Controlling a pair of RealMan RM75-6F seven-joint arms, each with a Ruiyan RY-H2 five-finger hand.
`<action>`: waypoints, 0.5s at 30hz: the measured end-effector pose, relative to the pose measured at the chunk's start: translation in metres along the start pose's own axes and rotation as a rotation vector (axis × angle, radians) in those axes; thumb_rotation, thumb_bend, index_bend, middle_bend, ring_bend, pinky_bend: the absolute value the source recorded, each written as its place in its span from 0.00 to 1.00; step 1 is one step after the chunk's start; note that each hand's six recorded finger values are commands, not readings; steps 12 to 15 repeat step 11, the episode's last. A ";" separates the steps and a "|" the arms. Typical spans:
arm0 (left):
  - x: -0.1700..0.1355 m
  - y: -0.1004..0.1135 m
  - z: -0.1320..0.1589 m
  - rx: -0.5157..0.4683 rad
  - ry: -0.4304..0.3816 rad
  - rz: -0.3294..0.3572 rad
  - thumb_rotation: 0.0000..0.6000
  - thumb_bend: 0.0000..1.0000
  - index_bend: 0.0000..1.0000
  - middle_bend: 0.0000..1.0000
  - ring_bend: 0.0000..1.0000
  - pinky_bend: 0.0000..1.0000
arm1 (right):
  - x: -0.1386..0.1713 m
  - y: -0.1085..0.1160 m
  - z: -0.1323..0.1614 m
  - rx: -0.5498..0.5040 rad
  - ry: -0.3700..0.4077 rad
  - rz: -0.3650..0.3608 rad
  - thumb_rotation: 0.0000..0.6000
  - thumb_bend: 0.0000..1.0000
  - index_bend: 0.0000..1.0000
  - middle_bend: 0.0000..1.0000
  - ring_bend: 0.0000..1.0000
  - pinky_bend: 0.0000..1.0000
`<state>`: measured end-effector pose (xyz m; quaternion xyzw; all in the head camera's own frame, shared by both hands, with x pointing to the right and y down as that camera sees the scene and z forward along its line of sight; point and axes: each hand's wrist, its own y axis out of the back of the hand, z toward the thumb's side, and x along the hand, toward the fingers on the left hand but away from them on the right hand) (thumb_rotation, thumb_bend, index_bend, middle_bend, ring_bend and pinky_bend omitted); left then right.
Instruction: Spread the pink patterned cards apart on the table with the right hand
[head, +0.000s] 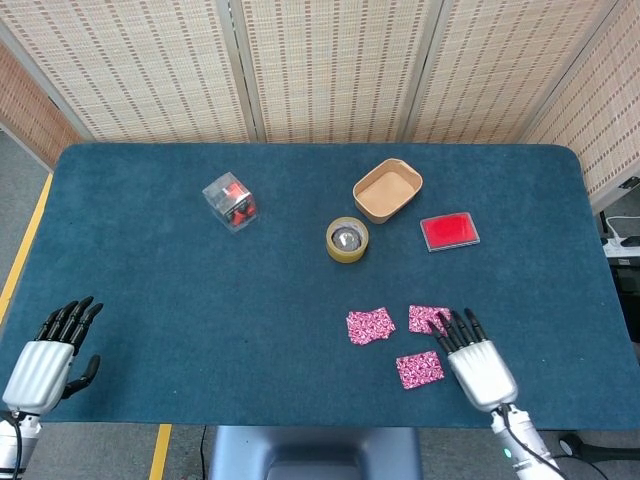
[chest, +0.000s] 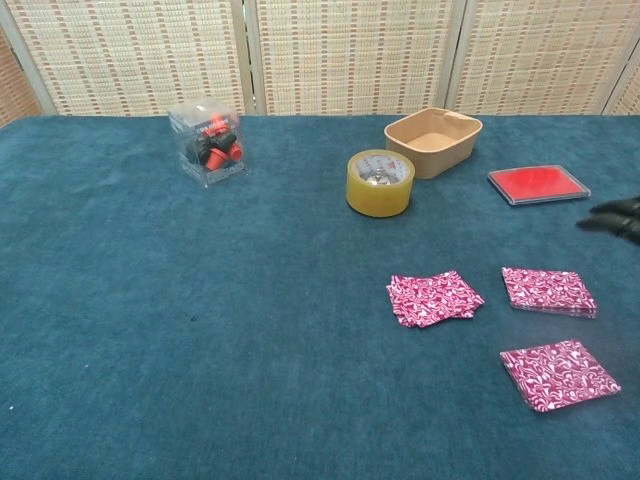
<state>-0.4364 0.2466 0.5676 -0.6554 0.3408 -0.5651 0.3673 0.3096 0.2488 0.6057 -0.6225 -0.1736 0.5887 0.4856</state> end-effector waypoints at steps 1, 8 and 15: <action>0.000 0.000 0.000 0.003 -0.005 0.008 1.00 0.46 0.00 0.00 0.00 0.12 | 0.004 0.003 -0.009 -0.017 -0.037 -0.025 1.00 0.26 0.00 0.00 0.00 0.00; 0.003 -0.006 0.003 0.019 -0.011 0.022 1.00 0.46 0.00 0.00 0.00 0.12 | 0.036 0.004 -0.063 -0.175 -0.208 -0.136 1.00 0.26 0.00 0.00 0.00 0.00; 0.004 -0.007 0.005 0.029 -0.012 0.028 1.00 0.46 0.00 0.00 0.00 0.12 | 0.047 0.004 -0.082 -0.209 -0.243 -0.164 1.00 0.26 0.00 0.00 0.00 0.00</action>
